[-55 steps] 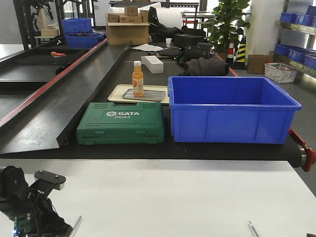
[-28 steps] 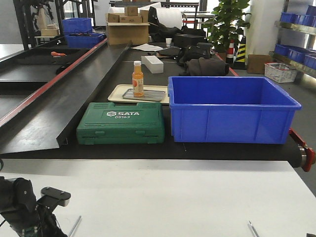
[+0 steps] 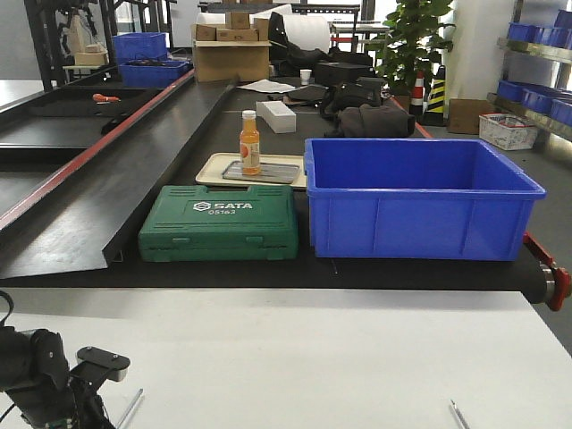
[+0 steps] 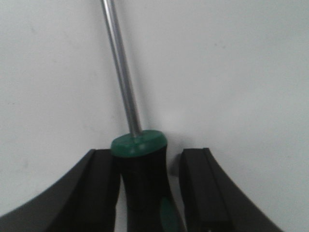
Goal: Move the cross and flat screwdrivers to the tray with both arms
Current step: 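Align left and right grippers over the screwdriver handles, then close both grippers on the screwdriver handles and lift them upright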
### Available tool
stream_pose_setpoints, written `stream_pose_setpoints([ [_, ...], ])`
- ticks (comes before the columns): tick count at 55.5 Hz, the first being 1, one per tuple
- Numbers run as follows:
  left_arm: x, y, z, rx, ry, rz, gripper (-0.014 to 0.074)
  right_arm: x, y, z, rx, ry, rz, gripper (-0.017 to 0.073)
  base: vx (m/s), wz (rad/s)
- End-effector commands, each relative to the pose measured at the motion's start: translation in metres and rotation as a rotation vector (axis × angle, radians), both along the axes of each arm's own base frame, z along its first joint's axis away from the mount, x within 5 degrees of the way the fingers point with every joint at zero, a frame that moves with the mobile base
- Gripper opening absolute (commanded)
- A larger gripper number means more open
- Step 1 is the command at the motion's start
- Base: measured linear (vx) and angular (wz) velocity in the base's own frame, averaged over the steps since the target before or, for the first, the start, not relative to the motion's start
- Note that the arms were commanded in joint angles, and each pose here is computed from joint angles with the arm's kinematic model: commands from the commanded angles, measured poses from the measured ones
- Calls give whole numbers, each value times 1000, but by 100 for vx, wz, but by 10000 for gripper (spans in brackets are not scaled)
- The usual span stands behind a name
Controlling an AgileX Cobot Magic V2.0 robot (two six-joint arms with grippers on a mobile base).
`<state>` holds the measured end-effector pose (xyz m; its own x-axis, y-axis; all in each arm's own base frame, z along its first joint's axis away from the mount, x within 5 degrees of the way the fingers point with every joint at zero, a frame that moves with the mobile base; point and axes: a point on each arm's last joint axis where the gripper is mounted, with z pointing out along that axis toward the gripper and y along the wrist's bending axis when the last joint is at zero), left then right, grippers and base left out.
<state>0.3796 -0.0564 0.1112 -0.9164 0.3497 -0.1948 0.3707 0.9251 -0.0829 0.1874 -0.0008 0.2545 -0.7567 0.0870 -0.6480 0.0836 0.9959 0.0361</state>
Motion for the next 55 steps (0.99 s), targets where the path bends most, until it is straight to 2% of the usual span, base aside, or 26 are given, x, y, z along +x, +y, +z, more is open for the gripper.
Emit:
stream_pose_setpoints([
  [1, 2, -4, 15, -33, -22, 31, 315, 28, -2, 11, -35, -18, 13, 436, 0, 0],
  [8, 1, -4, 15, -38, -8, 53, 157, 62, -2, 7, -45, 29, 26, 436, 0, 0],
  [16, 0, -4, 15, -38, -3, 52, -9, 97, -2, -5, -95, 88, 91, 436, 0, 0],
  [21, 0, -4, 15, -40, -3, 55, -8, 116, -2, -15, -124, 133, 132, 436, 0, 0],
  [37, 1, -8, 16, -86, -4, 95, -6, 161, -2, -63, -127, 286, 155, 436, 0, 0],
  [55, 3, -8, 16, -95, -25, 108, -6, 172, -1, -102, -144, 389, 214, 436, 0, 0],
])
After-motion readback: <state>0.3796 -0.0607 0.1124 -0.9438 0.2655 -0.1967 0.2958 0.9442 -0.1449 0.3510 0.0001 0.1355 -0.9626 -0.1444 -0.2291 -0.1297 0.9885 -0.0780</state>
